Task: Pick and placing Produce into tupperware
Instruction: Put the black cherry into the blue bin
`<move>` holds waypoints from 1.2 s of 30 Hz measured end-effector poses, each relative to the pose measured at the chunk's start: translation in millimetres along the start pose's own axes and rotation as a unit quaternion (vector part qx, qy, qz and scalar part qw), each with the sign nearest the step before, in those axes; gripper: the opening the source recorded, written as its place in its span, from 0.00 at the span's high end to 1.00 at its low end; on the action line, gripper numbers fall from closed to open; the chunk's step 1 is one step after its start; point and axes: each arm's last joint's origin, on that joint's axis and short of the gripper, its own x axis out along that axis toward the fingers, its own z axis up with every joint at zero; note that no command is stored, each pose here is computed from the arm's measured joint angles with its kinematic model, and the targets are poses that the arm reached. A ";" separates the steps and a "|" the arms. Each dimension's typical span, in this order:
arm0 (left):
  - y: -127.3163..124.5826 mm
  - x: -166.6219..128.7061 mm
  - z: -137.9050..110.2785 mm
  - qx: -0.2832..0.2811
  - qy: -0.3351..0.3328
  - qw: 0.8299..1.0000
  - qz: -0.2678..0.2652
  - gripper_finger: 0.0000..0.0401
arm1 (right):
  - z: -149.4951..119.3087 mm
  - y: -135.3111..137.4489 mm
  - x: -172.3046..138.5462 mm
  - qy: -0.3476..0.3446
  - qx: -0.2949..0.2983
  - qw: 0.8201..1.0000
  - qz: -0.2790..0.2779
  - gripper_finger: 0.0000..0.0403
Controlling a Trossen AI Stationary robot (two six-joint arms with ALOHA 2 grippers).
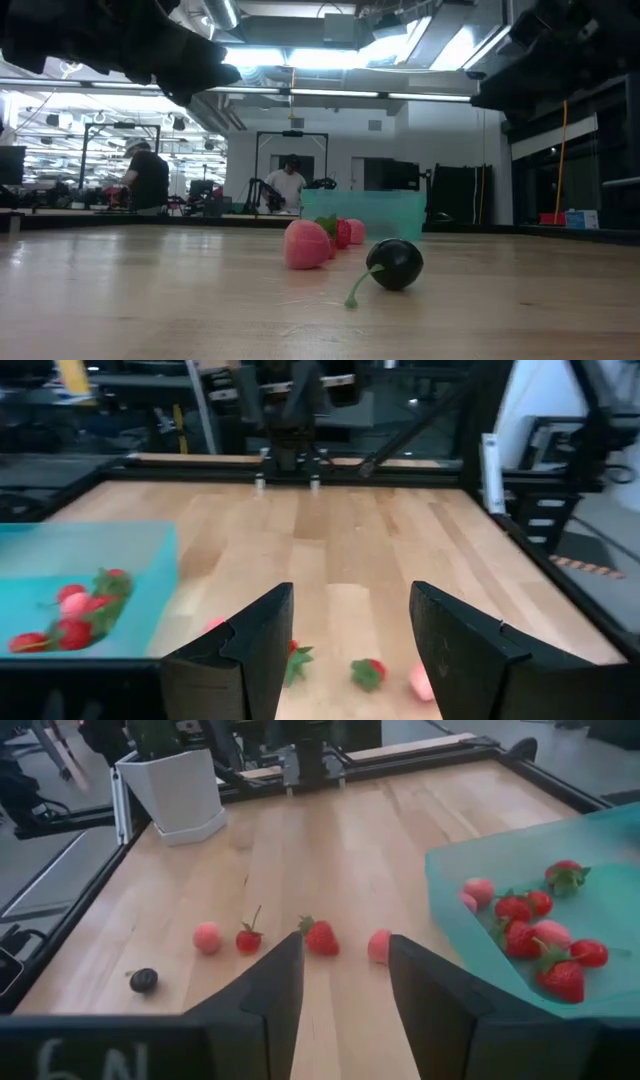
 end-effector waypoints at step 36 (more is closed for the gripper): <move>-57.6 52.0 13.6 0.103 0.159 0.982 -0.026 0.51 | -4.5 17.2 9.3 0.039 0.094 0.990 0.095 0.64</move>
